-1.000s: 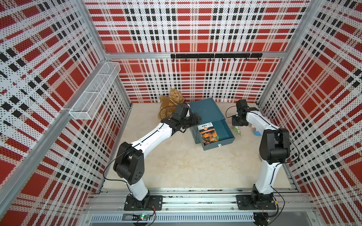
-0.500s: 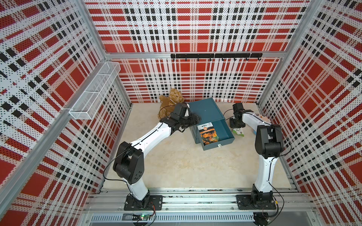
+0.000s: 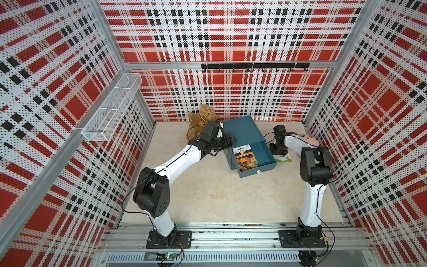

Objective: Take the seed bags out of the drawer
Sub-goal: Place the seed packet at the center of the board.

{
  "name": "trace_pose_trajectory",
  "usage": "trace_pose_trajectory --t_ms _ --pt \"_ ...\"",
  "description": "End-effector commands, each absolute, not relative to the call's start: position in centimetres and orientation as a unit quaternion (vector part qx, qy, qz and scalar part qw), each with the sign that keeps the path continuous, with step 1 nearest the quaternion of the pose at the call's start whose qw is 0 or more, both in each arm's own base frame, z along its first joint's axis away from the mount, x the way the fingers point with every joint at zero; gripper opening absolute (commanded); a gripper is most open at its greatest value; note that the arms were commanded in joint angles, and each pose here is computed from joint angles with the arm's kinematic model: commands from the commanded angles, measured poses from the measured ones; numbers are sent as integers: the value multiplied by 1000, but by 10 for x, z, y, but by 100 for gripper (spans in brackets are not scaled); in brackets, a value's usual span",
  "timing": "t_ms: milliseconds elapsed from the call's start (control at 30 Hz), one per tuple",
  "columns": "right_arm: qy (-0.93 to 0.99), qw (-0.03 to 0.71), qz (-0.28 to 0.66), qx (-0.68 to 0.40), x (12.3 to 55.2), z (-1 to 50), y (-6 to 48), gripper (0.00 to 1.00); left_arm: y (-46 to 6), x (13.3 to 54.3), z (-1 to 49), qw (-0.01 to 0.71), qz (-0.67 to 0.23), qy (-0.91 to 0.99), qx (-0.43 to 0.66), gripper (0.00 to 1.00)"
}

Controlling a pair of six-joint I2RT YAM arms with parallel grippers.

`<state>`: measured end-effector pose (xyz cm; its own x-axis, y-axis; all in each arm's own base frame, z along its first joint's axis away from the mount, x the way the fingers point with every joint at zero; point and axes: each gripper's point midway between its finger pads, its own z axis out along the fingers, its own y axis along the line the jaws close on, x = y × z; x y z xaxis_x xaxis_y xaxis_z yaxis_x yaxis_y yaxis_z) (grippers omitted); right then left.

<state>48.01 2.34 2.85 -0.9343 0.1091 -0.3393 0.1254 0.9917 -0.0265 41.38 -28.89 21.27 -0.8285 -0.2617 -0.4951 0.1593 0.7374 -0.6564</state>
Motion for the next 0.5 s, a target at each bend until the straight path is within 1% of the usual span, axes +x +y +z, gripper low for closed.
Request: trace_pose_trajectory --t_ms 0,100,200,367,467 --pt "976 204 -15 81 480 66 22 63 -257 394 144 219 -274 935 -51 71" --pt "969 229 -22 94 478 96 17 73 -257 394 146 221 -274 935 -49 71" --pt "961 256 -23 105 474 131 14 80 -256 394 149 226 -274 933 -49 71" --pt "940 316 -12 127 463 197 11 83 -255 394 153 230 -275 932 -49 71" --pt "929 347 3 126 453 233 13 83 -255 394 154 231 -275 932 -49 72"
